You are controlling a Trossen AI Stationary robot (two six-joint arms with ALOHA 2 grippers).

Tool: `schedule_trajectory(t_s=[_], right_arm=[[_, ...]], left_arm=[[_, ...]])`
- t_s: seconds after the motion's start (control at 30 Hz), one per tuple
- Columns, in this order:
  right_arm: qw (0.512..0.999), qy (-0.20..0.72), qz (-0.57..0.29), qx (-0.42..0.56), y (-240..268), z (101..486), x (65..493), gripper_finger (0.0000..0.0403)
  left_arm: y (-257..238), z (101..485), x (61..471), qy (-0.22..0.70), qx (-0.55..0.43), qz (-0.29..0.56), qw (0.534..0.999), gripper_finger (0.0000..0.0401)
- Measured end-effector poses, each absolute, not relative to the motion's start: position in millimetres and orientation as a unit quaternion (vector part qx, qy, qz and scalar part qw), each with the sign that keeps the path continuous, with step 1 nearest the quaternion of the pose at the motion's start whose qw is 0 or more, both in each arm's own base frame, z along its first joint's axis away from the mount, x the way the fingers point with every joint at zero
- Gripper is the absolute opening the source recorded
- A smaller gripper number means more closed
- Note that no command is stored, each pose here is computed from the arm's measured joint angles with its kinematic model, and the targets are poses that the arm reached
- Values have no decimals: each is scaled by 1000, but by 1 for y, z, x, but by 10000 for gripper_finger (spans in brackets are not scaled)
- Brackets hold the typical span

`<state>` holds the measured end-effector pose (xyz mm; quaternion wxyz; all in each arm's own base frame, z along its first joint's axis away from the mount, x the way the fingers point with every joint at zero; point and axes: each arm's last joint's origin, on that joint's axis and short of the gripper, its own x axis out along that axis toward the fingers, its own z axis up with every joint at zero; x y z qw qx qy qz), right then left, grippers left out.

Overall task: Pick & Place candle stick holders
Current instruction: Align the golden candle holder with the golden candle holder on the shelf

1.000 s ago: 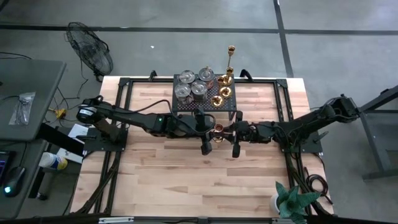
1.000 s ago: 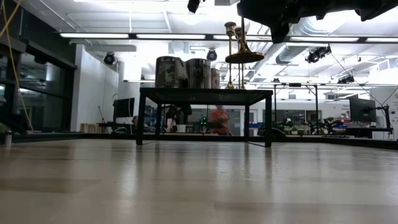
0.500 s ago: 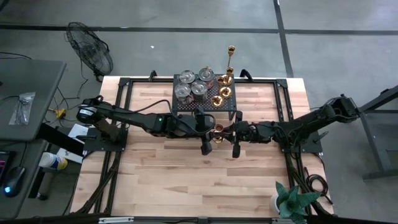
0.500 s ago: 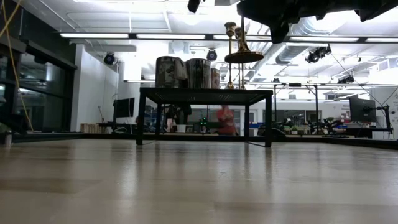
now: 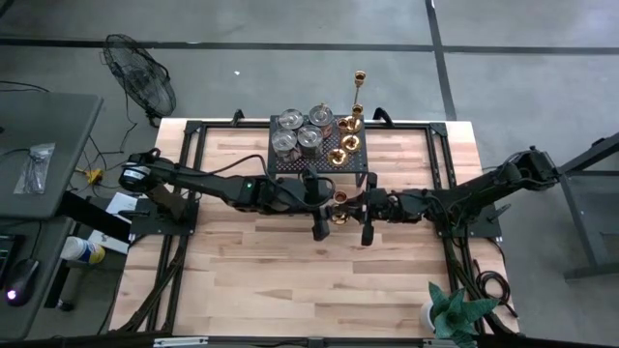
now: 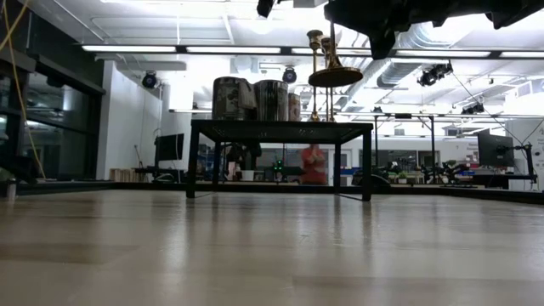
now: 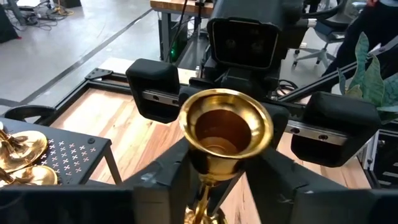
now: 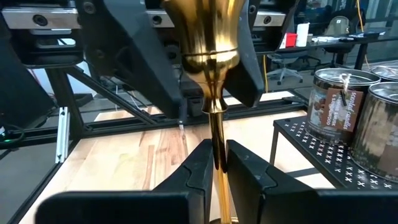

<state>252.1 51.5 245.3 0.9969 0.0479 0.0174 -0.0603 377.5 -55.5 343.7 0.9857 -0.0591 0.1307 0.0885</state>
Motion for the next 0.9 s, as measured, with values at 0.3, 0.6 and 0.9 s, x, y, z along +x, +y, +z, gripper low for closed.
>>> schedule_trajectory(t_s=[0.3,0.6,0.9], right_arm=[[996,19,-68,49,51,245,252,36],[995,17,-83,58,46,245,253,36],[994,20,-88,59,44,244,253,36]], left_arm=[[-56,344,377,130,-58,88,986,218],[-55,346,376,129,-57,85,986,234],[-54,353,368,134,-32,83,987,234]])
